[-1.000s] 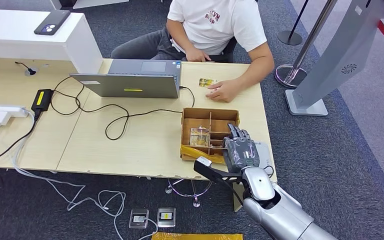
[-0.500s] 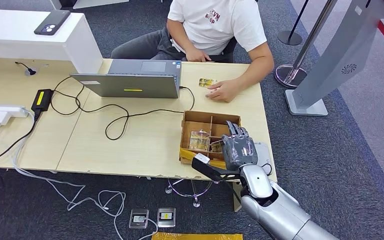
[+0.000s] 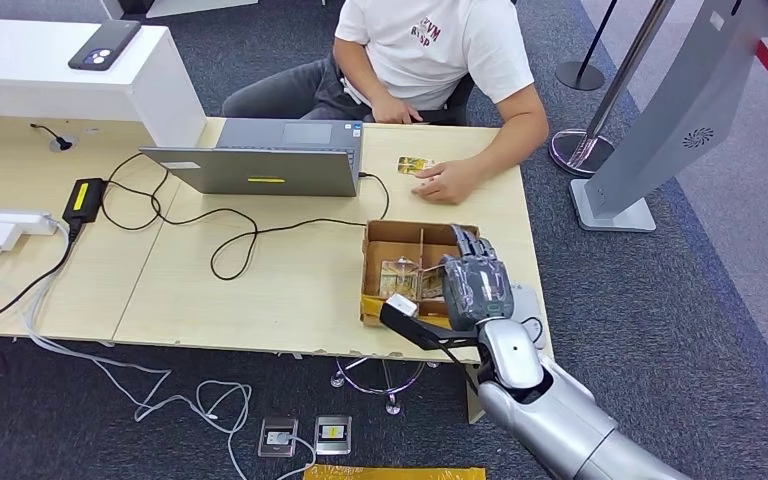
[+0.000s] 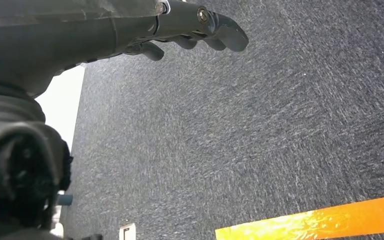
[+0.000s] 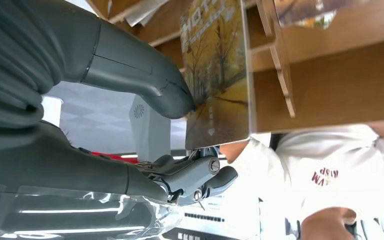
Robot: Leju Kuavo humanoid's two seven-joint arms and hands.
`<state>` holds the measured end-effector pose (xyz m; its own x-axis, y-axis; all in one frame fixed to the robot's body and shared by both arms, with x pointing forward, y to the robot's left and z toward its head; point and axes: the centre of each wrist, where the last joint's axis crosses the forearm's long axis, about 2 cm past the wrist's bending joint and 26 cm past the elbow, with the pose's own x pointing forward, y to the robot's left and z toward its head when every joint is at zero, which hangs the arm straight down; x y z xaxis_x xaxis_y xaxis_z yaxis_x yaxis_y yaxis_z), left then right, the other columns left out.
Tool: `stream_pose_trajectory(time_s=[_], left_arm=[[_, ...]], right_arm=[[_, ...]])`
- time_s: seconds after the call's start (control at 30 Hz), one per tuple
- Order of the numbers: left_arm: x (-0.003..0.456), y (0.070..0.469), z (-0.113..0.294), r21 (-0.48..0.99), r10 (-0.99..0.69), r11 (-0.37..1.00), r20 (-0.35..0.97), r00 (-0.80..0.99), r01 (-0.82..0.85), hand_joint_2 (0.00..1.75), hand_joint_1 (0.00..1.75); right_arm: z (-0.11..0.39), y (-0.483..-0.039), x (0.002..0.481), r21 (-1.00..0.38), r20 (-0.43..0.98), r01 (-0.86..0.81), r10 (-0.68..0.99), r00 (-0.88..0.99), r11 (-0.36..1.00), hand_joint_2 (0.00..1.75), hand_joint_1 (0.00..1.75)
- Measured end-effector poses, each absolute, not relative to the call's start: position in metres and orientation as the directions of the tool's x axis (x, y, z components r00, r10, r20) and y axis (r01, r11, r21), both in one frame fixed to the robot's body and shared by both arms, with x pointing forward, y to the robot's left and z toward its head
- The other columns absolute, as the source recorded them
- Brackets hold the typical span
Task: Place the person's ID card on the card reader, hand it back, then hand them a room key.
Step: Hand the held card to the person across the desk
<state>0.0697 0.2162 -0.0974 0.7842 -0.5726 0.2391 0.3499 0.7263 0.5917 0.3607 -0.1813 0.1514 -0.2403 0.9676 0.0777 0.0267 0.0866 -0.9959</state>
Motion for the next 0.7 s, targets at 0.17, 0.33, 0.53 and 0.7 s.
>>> stream_pose_trajectory(time_s=[0.17, 0.33, 0.53, 0.7], left_arm=[[0.07, 0.215, -0.097, 0.59, -0.572, 0.727, 0.24, 0.784, 0.35, 0.0, 0.0], [0.07, 0.214, -0.097, 0.589, -0.573, 0.728, 0.241, 0.783, 0.351, 0.0, 0.0], [0.07, 0.213, -0.097, 0.588, -0.574, 0.729, 0.243, 0.782, 0.352, 0.0, 0.0], [0.07, 0.212, -0.097, 0.587, -0.574, 0.729, 0.243, 0.782, 0.353, 0.0, 0.0]], right_arm=[[0.177, -0.184, 0.38, -0.988, 0.084, 0.111, 0.973, -0.216, 0.11, 1.75, 1.75], [0.199, -0.188, 0.394, -0.976, 0.105, 0.169, 0.974, -0.2, 0.14, 1.75, 1.75], [0.223, -0.19, 0.408, -0.96, 0.118, 0.229, 0.975, -0.19, 0.161, 1.75, 1.75], [0.24, -0.191, 0.417, -0.95, 0.122, 0.264, 0.976, -0.183, 0.168, 1.75, 1.75]])
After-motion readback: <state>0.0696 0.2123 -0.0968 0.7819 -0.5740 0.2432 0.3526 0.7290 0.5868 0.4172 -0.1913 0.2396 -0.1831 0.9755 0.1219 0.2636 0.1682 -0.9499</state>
